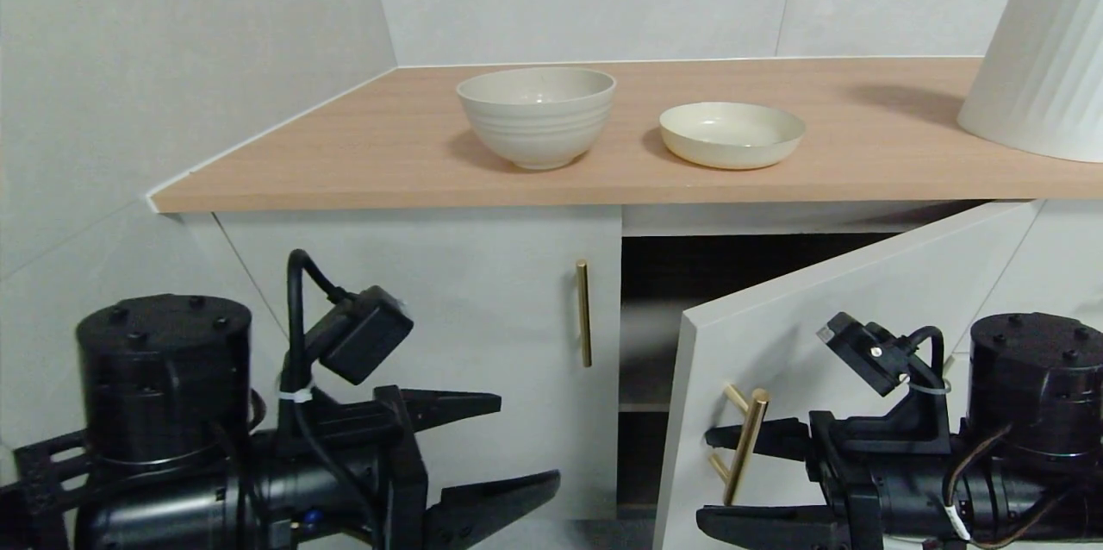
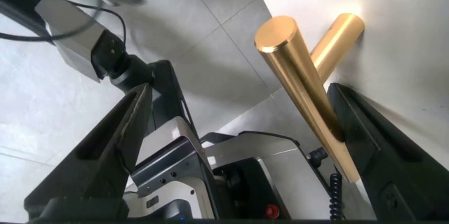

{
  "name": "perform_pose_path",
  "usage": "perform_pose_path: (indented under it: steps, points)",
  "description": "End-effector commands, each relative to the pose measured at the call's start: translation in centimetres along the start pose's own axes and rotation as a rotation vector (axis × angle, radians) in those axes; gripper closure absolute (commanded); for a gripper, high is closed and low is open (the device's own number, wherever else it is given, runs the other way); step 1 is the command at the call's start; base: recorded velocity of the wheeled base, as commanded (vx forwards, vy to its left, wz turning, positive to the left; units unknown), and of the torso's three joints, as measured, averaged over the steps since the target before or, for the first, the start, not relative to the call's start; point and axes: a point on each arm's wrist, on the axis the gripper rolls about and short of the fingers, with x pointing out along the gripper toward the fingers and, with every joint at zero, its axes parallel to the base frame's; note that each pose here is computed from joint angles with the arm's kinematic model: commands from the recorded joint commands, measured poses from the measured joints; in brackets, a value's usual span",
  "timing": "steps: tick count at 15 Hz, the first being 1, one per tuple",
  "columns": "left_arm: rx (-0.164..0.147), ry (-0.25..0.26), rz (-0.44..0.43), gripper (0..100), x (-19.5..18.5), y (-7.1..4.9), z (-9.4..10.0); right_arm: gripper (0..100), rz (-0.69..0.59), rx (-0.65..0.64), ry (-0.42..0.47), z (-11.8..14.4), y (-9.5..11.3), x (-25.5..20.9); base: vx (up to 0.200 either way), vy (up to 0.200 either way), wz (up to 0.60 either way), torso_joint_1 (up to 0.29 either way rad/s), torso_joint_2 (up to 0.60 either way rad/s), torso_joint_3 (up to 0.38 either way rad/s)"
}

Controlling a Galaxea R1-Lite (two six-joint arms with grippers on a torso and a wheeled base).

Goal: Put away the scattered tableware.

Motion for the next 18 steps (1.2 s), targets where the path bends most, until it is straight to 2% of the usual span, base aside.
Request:
perform_pose_path:
  steps: [1, 3, 4, 6, 9, 11, 12, 15, 16, 18]
  points:
    - [0.010, 0.026, 0.012, 0, 3.8, 1.2, -0.2, 0, -0.001, 0.001, 0.004, -0.1, 0.0, 0.0, 0.000, 0.000, 0.00, 0.000, 0.00, 0.000]
    - [0.062, 0.012, 0.029, 0, 6.3, 1.4, -0.1, 0, -0.001, -0.001, 0.000, 0.0, 0.0, 0.0, 0.000, 0.000, 0.00, 0.000, 0.00, 0.000]
    - [0.081, 0.010, 0.037, 100, 7.2, 1.5, -0.3, 0, -0.001, -0.001, 0.000, 0.0, 0.0, 0.0, 0.000, 0.000, 0.00, 0.000, 0.00, 0.000]
    - [0.112, -0.020, 0.033, 100, 9.1, 1.9, -1.0, 0, -0.002, -0.002, 0.001, -0.1, 0.1, -0.1, 0.000, 0.000, 0.00, 0.000, 0.00, 0.000]
    - [0.138, -0.139, 0.103, 100, 11.4, 2.4, -0.9, 0, -0.003, 0.002, 0.005, -0.2, 0.0, 0.0, 0.000, 0.000, 0.00, 0.000, 0.00, 0.000]
    - [0.143, -0.158, 0.111, 100, 11.7, 2.3, -0.7, 0, -0.003, 0.002, 0.005, -0.2, 0.0, 0.0, 0.000, 0.000, 0.00, 0.000, 0.00, 0.000]
    - [0.132, -0.163, 0.100, 100, 11.8, 2.1, -0.6, 0, -0.003, 0.002, 0.005, -0.2, 0.0, 0.0, 0.000, 0.000, 0.00, 0.000, 0.00, 0.000]
    - [0.011, -0.193, 0.004, 100, 12.4, 0.8, 0.3, 0, -0.003, -0.002, 0.000, -0.1, 0.1, -0.1, 0.000, 0.000, 0.00, 0.000, 0.00, 0.000]
    - [-0.002, -0.193, -0.019, 100, 12.5, 0.8, 0.3, 0, -0.003, -0.002, 0.000, -0.1, 0.1, -0.1, 0.000, 0.000, 0.00, 0.000, 0.00, 0.000]
    - [-0.004, -0.162, -0.084, 100, 12.7, 0.7, -0.1, 0, -0.005, -0.007, -0.005, 0.0, 0.1, -0.1, 0.000, 0.000, 0.00, 0.000, 0.00, 0.000]
